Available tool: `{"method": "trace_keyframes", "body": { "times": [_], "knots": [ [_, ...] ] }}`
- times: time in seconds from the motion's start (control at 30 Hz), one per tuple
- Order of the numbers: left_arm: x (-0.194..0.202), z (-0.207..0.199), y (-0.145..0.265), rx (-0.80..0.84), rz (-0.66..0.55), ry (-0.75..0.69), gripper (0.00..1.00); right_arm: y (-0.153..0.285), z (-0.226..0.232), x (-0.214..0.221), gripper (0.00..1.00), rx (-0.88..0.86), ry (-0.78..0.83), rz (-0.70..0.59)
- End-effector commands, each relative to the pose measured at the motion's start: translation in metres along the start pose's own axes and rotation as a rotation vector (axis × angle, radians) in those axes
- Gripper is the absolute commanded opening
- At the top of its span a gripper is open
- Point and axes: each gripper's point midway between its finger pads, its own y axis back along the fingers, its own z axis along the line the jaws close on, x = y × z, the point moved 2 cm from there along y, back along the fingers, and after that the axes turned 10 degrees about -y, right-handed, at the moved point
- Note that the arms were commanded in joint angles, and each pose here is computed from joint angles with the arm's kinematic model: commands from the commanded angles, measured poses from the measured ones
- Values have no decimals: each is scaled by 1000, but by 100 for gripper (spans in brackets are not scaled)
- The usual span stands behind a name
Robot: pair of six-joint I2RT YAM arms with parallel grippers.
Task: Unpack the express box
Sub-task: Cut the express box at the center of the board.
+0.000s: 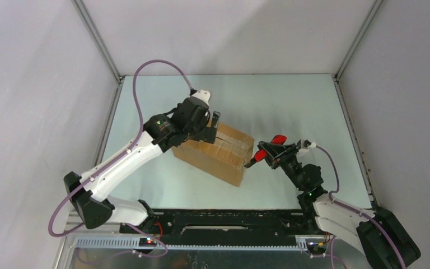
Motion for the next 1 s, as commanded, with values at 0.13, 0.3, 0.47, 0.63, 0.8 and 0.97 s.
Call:
{"method": "trace_keyframes", "body": {
  "times": [0.13, 0.3, 0.47, 0.63, 0.8, 0.97],
  "knots": [
    [-3, -10, 7, 15, -103, 160, 98, -3, 9, 6, 0, -70, 12, 2],
    [-6, -20, 1, 42, -89, 111, 98, -6, 8, 8, 0, -82, -5, 11],
    [8, -24, -13, 11, -35, 60, 98, -4, 15, 6, 0, -144, -38, 1],
    [13, -28, -24, -4, -13, 41, 97, 2, 21, 4, 0, -176, -22, -16],
    [14, -33, -27, 14, -4, 34, 92, 0, 20, 6, 0, -165, 6, -26],
    [15, -34, -26, 21, -5, 40, 91, -1, 12, 10, 0, -141, -8, -28]
  ]
}}
